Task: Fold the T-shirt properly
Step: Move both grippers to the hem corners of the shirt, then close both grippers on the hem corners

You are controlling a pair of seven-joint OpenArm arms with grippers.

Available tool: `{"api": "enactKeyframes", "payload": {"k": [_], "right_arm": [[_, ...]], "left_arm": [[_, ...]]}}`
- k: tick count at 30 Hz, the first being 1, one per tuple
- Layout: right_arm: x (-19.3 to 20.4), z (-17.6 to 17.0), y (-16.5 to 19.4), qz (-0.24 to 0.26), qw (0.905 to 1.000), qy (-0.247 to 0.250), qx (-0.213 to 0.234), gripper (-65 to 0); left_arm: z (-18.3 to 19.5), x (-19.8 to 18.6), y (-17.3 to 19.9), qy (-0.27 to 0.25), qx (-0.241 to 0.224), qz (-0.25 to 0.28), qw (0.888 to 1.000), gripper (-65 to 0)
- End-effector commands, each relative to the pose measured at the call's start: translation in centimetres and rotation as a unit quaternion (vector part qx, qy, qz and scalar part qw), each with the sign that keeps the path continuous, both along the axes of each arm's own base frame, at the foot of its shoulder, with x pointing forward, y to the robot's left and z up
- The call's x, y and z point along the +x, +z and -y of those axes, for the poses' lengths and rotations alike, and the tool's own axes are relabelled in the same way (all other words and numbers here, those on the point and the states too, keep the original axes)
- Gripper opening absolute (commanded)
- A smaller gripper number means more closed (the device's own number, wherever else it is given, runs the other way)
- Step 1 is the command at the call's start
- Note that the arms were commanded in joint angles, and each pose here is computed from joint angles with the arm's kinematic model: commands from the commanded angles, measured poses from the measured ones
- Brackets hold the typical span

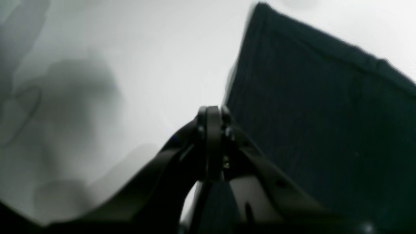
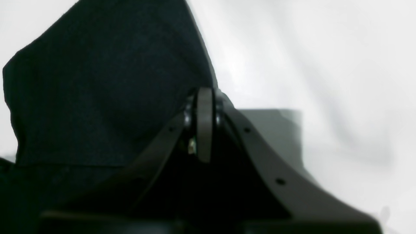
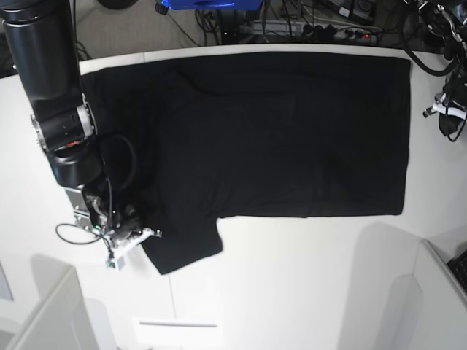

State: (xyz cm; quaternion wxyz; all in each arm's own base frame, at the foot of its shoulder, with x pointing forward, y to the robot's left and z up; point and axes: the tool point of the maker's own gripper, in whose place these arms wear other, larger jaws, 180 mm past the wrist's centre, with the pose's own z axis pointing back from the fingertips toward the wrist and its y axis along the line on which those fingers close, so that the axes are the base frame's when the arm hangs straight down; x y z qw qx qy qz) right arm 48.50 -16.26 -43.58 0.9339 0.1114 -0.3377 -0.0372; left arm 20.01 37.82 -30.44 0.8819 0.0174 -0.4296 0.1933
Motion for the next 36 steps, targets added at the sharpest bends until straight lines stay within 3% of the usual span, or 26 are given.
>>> {"api": "enactKeyframes", "payload": {"k": [1, 7, 11, 18, 24, 36], "right_arm": [[1.8, 0.1, 2.2, 0.024, 0.9997, -0.001, 0.003, -65.0], [2.3, 0.1, 2.8, 0.030, 0.9996, -0.001, 0.003, -65.0], [2.4, 0.1, 2.9, 0.031, 0.9995, 0.000, 0.002, -65.0], [2.9, 0.1, 3.6, 0.036, 0.9993, 0.002, 0.000, -65.0], [3.3, 0.4, 4.1, 0.039, 0.9992, 0.001, -0.002, -65.0], [3.2, 0.6, 4.0, 0.040, 0.9992, 0.000, -0.004, -65.0]], "left_arm": [[-0.9, 1.0, 1.7, -0.006, 0.020, 0.023, 1.000, -57.4], [-1.7, 5.2, 0.5, -0.037, 0.015, 0.002, 0.999, -25.5], [-3.0, 8.1, -1.0, -0.030, 0.043, -0.037, 0.998, -14.5], [-2.0, 14.8, -2.8, -0.051, 0.047, -0.081, 0.994, -13.5], [-1.0, 19.7, -4.4, -0.067, 0.043, -0.076, 0.994, -13.2], [-0.2, 22.7, -7.9, -0.048, -0.024, -0.067, 0.996, -13.7]]}}
